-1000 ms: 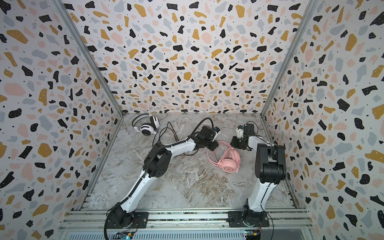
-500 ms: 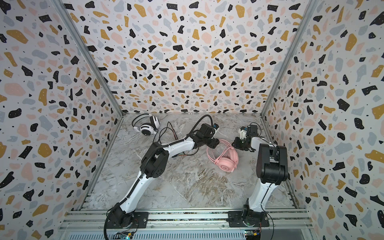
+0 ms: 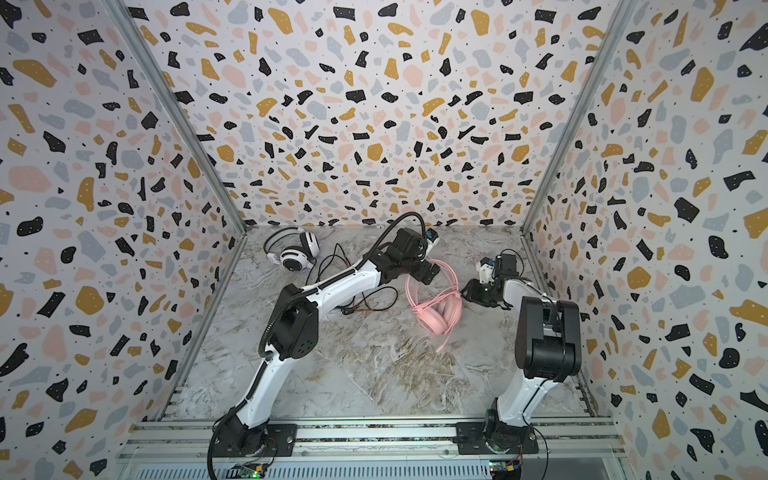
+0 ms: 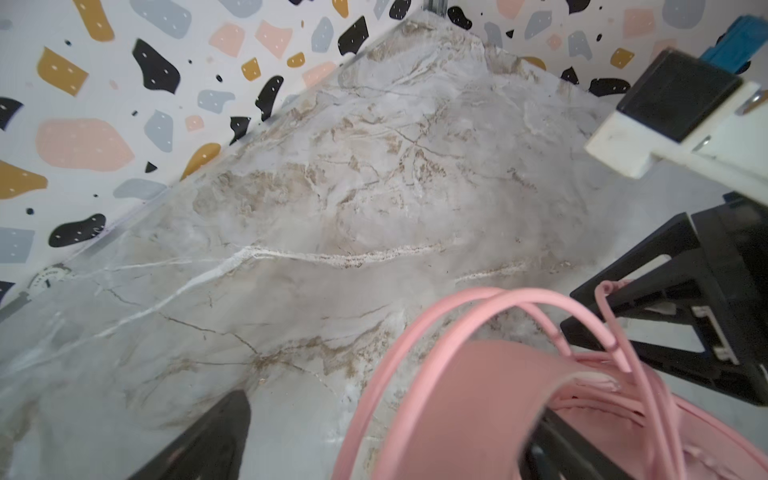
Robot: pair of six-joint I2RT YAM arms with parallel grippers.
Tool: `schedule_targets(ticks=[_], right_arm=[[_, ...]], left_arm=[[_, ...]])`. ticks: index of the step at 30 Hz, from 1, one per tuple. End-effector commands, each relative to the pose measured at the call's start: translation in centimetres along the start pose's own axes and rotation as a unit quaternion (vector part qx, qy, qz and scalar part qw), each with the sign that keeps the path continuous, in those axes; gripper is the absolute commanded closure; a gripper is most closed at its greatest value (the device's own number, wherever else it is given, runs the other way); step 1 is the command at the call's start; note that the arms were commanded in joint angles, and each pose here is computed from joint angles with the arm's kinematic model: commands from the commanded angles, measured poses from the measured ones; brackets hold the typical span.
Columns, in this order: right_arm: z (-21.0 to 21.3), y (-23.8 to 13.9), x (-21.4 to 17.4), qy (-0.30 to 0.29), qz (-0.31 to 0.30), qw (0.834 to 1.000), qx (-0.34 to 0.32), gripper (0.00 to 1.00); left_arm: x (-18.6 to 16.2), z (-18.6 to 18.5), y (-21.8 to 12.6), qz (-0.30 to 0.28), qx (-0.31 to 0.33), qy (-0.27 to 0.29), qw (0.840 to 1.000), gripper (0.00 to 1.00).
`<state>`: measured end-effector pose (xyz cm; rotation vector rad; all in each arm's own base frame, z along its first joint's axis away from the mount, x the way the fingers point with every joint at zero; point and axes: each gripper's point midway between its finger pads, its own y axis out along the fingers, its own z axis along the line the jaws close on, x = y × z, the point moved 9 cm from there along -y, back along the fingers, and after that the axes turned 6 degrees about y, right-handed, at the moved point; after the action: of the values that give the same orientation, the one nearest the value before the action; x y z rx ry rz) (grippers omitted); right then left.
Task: Wrap the headphones
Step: 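Lower the wrapped pink headset onto the table with both grippers, then open both grippers and draw them back from the pink headset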
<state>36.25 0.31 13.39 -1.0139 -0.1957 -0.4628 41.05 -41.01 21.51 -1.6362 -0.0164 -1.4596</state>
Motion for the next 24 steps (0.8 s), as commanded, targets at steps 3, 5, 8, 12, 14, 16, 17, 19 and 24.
schedule_targets(ticks=[3,5,8,12,14,16,17,19,24], right_arm=[[1.1,-1.3,-0.5,-0.012,-0.001,1.000,0.021,0.60],[1.1,-1.4,-0.5,-0.013,-0.001,1.000,0.023,0.60],[1.2,-1.5,-0.5,-0.013,-0.001,1.000,0.026,0.60],[1.2,-1.4,-0.3,-0.014,-0.001,1.000,0.026,0.60],[1.2,-1.4,-0.3,-0.014,-0.001,1.000,0.028,0.59],[1.3,-1.4,-0.3,-0.015,-0.002,0.999,0.029,0.59],[1.4,-1.5,-0.3,-0.016,-0.003,0.999,0.030,0.59],[1.5,-1.8,-0.3,-0.017,-0.006,0.999,0.030,0.59],[2.3,-3.2,0.0,-0.025,-0.028,0.999,0.029,0.59]], left_arm=[[-0.1,-0.1,0.0,0.014,-0.042,0.014,0.999,0.01],[-0.7,-0.3,0.4,0.022,-0.058,0.010,0.998,0.01],[-1.1,-0.3,0.7,0.027,-0.061,0.000,0.998,0.01],[-0.3,0.0,-0.4,0.015,-0.052,-0.006,0.999,0.01],[0.3,0.5,-1.4,0.006,-0.040,-0.013,0.999,0.01],[1.1,1.1,-2.6,-0.006,-0.031,-0.022,0.999,0.01],[1.5,1.3,-3.4,-0.013,-0.029,-0.027,0.999,0.01],[2.1,1.7,-5.0,-0.022,-0.020,-0.032,0.999,0.02],[1.3,2.7,-9.6,-0.025,0.028,-0.047,0.998,0.02]])
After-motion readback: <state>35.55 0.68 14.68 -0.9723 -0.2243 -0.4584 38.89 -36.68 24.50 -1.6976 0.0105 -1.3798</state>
